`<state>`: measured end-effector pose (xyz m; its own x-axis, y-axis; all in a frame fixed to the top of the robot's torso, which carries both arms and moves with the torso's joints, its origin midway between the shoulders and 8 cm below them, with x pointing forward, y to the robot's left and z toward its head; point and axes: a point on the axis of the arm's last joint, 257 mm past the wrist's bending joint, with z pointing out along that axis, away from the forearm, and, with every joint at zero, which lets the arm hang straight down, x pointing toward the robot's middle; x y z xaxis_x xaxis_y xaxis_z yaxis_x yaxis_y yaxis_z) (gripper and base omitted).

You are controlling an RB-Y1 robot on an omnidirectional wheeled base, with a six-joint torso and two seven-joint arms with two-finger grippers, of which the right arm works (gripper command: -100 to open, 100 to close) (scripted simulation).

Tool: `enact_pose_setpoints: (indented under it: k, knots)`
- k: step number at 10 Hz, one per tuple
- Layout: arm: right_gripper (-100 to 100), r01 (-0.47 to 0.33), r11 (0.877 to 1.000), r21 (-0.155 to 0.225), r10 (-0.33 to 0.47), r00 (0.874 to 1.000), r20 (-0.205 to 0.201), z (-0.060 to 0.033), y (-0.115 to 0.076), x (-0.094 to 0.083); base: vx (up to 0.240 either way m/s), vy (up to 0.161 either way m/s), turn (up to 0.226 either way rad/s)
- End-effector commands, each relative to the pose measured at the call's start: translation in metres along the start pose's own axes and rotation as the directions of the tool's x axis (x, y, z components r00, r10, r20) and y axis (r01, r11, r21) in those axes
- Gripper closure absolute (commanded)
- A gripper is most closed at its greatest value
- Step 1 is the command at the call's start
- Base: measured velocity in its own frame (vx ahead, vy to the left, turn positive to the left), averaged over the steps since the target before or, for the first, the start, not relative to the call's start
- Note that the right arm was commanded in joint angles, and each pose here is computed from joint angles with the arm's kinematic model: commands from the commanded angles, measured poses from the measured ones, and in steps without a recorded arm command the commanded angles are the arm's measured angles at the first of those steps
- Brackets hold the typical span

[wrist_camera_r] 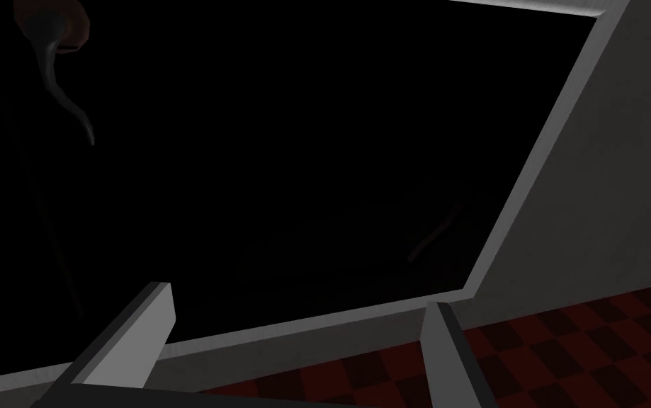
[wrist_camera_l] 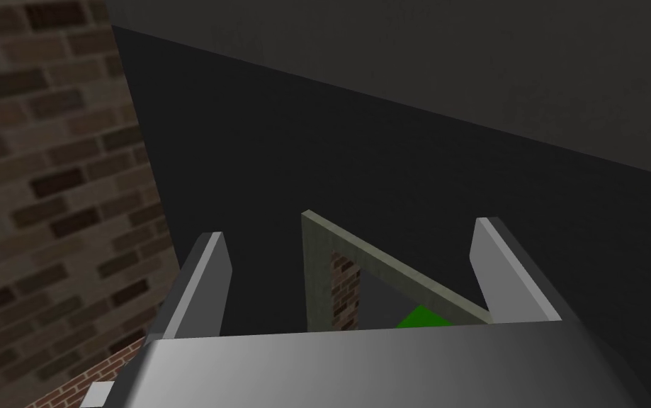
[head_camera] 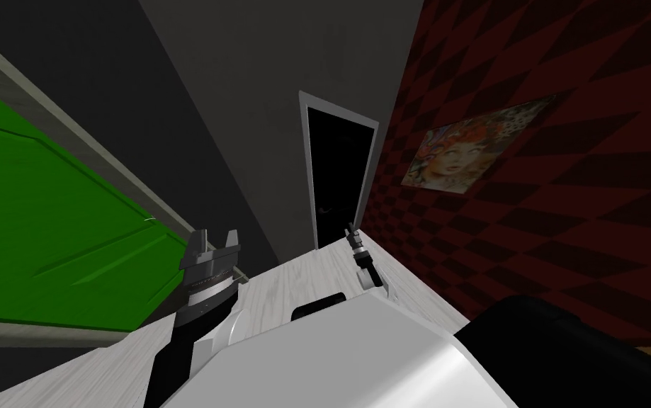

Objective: Pull the door open

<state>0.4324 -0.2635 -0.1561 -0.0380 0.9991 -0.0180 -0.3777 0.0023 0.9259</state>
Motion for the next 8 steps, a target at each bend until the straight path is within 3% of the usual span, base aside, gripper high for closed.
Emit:
enact_pose_setpoints:
  k: [1,7,8]
  knots:
    - [-100,0.003,1.0,0.018,-0.003,1.0,-0.011,-0.0008,-0.011,0.0,0.112,0.009,0.024]
    - [-100,0.021,0.996,0.09,-0.017,0.999,-0.048,-0.0062,-0.057,-0.008,0.103,0.024,0.028]
    - [-100,0.021,0.996,0.091,-0.016,0.999,-0.048,-0.0064,-0.057,-0.009,0.061,0.006,0.014]
